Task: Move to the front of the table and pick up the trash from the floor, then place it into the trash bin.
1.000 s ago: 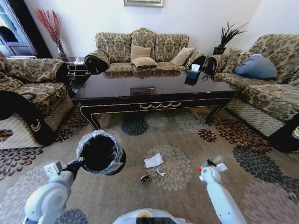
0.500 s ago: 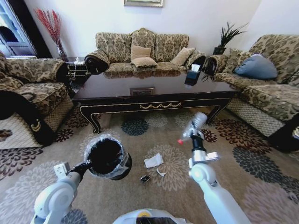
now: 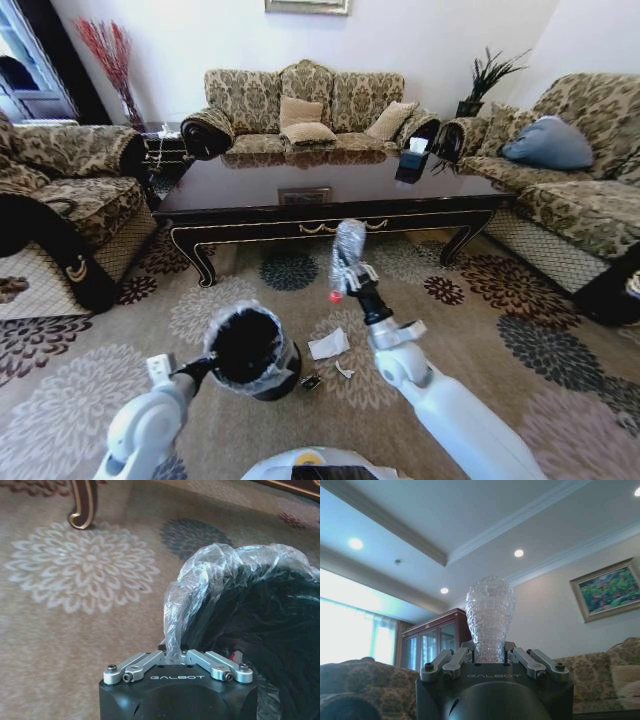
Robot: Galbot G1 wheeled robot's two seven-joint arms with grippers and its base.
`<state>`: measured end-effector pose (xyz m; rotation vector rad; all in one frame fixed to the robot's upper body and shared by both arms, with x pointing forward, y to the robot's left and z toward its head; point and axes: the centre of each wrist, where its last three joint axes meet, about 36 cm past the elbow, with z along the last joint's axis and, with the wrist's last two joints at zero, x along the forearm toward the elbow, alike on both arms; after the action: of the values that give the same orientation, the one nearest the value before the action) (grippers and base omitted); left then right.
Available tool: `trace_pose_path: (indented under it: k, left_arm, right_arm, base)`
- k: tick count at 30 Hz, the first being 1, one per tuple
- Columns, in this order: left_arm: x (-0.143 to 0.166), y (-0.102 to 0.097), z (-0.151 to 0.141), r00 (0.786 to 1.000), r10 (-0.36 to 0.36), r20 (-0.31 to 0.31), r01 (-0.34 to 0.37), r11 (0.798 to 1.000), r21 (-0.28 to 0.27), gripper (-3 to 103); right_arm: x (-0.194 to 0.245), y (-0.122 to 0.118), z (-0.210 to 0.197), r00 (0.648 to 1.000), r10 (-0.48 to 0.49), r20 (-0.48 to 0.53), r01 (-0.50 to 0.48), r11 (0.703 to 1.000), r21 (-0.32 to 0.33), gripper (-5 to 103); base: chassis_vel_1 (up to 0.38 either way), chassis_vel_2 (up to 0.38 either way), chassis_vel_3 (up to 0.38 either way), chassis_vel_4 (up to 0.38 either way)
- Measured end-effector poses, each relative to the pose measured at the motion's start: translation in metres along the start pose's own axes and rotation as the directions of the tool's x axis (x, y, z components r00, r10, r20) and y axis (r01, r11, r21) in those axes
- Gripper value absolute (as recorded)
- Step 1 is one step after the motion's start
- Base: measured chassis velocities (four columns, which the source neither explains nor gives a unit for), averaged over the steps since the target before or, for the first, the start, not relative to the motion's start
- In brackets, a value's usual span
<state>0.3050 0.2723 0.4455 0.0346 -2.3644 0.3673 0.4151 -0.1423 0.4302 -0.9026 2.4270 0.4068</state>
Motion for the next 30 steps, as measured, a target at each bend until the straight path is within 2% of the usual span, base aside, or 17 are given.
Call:
trace_pose_path:
  k: [2, 5, 11, 21, 24, 27, 30]
  left_arm:
    - [-0.003, -0.001, -0.001, 1.000, 0.006, -0.003, -0.006, 1.000, -0.001, 2]
    - [-0.011, -0.006, -0.011, 1.000, 0.029, 0.000, -0.029, 1.000, 0.009, 2]
    - [-0.015, -0.007, -0.023, 0.999, 0.044, 0.010, -0.044, 0.999, 0.024, 2]
    - [-0.014, -0.007, -0.027, 0.999, 0.051, 0.020, -0.051, 0.998, 0.034, 2]
    - [-0.011, -0.008, -0.027, 0.998, 0.053, 0.025, -0.053, 0.998, 0.037, 2]
    - [-0.006, -0.006, -0.029, 0.998, 0.048, 0.038, -0.049, 0.998, 0.040, 2]
    - [-0.003, -0.005, -0.030, 0.998, 0.044, 0.045, -0.046, 0.998, 0.041, 2]
  right_arm:
    - [-0.003, 0.003, 0.005, 1.000, -0.014, -0.003, 0.014, 1.000, -0.004, 26]
    - [-0.013, 0.020, 0.029, 0.995, -0.098, -0.022, 0.098, 0.995, -0.023, 26]
    - [-0.023, 0.043, 0.060, 0.982, -0.188, -0.035, 0.187, 0.982, -0.040, 26]
    - [-0.017, 0.049, 0.072, 0.968, -0.240, -0.068, 0.235, 0.970, -0.066, 26]
    - [-0.014, 0.049, 0.073, 0.967, -0.243, -0.077, 0.239, 0.969, -0.066, 23]
    - [-0.010, 0.047, 0.073, 0.965, -0.246, -0.087, 0.240, 0.968, -0.065, 38]
    - [-0.008, 0.046, 0.073, 0.965, -0.246, -0.091, 0.241, 0.968, -0.063, 43]
  base:
    - [0.000, 0.000, 0.000, 0.000]
    - [0.000, 0.000, 0.000, 0.000]
    - [0.000, 0.000, 0.000, 0.000]
    - [0.000, 0.000, 0.000, 0.000]
    - [0.000, 0.000, 0.000, 0.000]
    - [0.000, 0.000, 0.000, 0.000]
    - [0.000, 0.000, 0.000, 0.000]
